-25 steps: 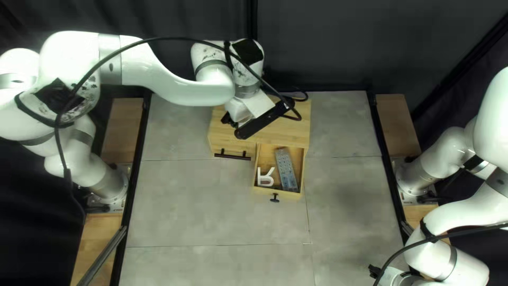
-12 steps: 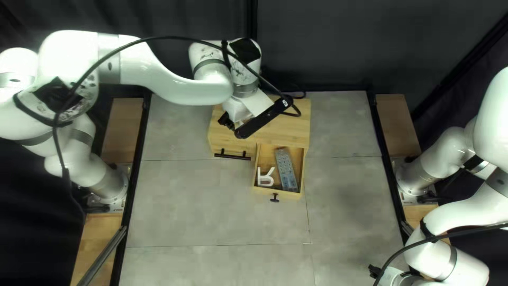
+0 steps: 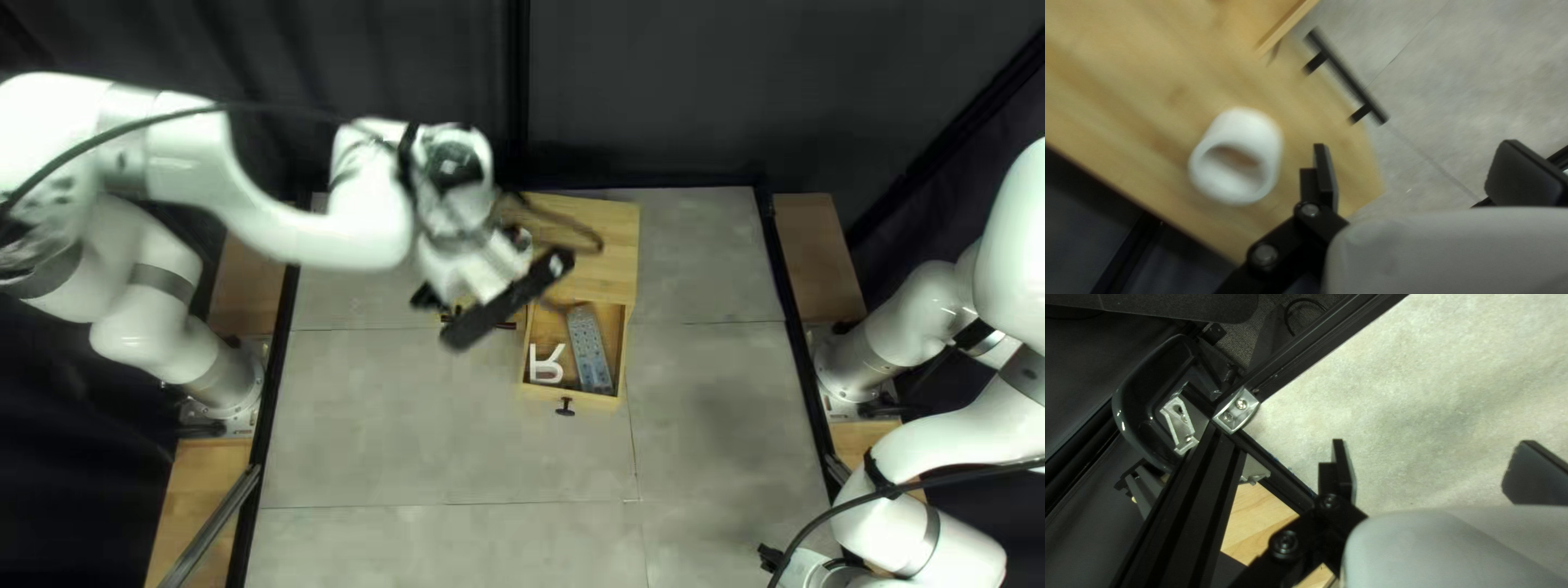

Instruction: Open drawers and place objects into drawer and close

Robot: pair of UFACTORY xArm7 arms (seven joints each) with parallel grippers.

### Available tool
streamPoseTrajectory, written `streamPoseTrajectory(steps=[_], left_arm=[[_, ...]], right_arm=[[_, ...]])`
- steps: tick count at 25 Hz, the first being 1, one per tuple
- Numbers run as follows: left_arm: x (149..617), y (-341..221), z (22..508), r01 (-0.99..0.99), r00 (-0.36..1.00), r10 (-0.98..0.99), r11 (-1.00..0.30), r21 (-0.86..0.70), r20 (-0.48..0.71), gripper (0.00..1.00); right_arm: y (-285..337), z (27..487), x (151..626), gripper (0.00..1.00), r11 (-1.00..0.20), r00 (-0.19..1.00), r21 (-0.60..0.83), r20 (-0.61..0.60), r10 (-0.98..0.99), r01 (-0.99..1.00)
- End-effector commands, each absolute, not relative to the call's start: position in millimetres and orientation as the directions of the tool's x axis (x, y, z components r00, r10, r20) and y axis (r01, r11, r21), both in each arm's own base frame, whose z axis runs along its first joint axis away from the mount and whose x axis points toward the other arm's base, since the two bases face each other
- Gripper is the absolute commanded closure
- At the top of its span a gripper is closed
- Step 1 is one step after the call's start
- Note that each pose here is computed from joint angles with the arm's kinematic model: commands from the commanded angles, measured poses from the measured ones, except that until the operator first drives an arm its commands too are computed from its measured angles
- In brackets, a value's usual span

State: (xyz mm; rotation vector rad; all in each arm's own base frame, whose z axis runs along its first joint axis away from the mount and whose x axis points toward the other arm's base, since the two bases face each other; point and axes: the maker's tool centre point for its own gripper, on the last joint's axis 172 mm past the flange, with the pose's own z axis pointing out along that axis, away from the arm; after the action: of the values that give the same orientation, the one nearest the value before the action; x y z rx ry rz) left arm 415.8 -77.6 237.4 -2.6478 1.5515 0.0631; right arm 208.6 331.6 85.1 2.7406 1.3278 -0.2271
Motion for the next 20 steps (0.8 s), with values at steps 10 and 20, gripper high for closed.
streamPoseTrajectory(steps=[10, 20], left_arm=[[373, -233, 147, -0.961, 0.271, -0.962, -0.271, 0.061, -0.018, 0.0], [361, -261, 120, -0.95, 0.308, -0.95, -0.305, 0.071, 0.046, 0.0]], right_arm=[[332, 85, 209, 0.0, -0.619, 0.612, 0.014, -0.171, 0.772, 0.785], [332, 85, 209, 0.0, -0.619, 0.612, 0.014, -0.171, 0.772, 0.785]])
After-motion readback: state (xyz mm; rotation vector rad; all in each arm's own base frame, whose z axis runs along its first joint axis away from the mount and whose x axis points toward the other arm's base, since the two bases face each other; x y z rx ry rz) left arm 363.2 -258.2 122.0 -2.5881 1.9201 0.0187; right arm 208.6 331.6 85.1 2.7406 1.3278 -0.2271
